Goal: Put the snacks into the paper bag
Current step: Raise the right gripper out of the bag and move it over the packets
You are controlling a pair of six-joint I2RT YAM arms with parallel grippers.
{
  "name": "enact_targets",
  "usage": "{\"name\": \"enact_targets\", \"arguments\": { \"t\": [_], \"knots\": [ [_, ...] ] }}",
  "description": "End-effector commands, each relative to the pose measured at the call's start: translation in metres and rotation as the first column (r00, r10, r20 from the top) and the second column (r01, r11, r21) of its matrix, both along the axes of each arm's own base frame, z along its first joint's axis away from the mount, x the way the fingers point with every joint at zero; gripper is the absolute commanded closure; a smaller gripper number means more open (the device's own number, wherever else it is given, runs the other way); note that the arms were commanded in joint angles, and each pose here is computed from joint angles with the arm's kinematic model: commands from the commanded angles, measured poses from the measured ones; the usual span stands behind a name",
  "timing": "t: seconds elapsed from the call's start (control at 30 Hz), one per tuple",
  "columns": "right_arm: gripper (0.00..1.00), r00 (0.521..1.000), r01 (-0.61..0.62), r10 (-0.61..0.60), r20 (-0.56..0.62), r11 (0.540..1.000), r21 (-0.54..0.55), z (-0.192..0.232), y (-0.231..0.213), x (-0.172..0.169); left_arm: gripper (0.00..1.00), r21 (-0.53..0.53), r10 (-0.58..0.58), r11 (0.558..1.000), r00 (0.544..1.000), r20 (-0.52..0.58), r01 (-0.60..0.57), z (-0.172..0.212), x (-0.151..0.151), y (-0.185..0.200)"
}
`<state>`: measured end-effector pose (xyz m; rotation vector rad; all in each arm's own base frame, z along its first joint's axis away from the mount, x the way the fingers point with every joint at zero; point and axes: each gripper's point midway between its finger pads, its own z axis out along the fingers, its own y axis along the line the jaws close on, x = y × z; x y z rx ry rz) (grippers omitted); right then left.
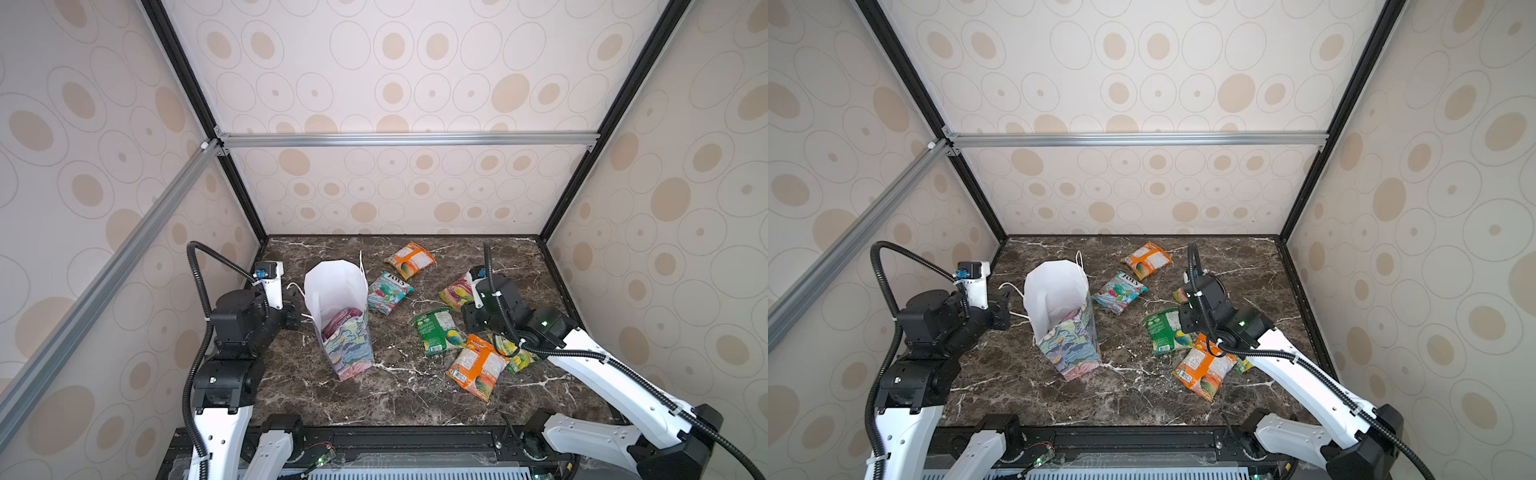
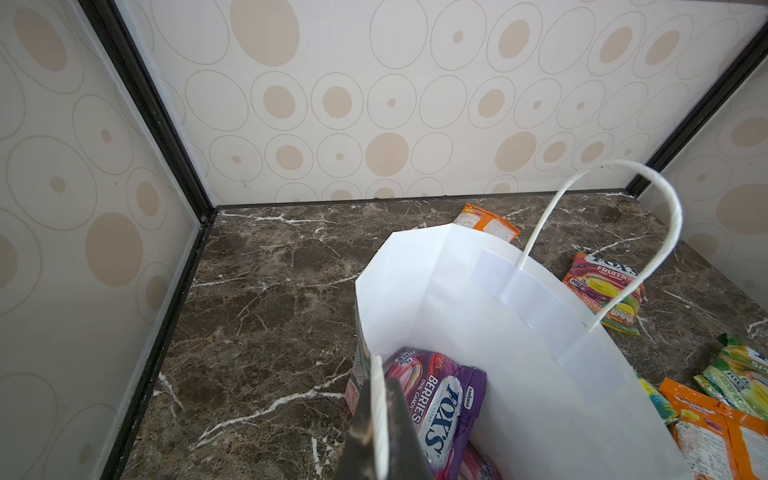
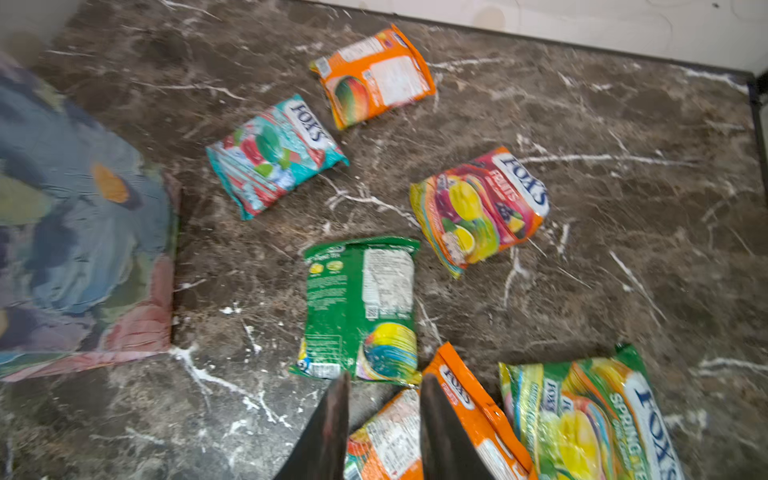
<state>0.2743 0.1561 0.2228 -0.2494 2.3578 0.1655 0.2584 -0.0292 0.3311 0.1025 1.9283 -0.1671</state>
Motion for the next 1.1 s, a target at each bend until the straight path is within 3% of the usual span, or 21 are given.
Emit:
{"name": "enact_targets", "arguments": {
  "t": [0.0,0.1,0.37,0.63,0.83,1.07],
  "knots": [
    [0.68,0.996,0.064,-0.067,-0.056,0.997,-0.048,-0.018,-0.016,-0.003,1.00,-0.001,-0.020,1.000,1.000,0.016,0.020,0.005,0.003,-0.003],
    [0.67,0.994,0.074,-0.078,-0.079,0.996,-0.052,-0.032,-0.020,0.001,1.00,-0.005,-0.030,1.000,0.999,0.018,0.030,0.006,0.004,-0.005],
    [0.60,0.981,0.100,-0.080,-0.178,0.989,0.107,-0.074,-0.021,0.007,1.00,-0.005,-0.031,0.999,0.999,0.011,0.032,0.005,0.005,-0.005],
    [0.55,0.957,0.188,-0.168,-0.234,0.980,0.062,-0.106,-0.046,0.012,1.00,-0.003,-0.036,0.999,0.999,0.019,0.036,0.011,0.005,-0.006],
    [0.54,0.963,0.099,-0.058,-0.262,0.984,0.147,-0.120,-0.019,0.020,1.00,-0.007,-0.040,0.999,0.999,0.013,0.040,0.008,0.005,-0.007],
    [0.55,0.970,0.072,-0.021,-0.242,0.977,0.200,-0.130,-0.005,0.036,0.99,-0.006,-0.044,0.999,0.999,0.021,0.044,0.012,0.001,-0.007]
  ]
}}
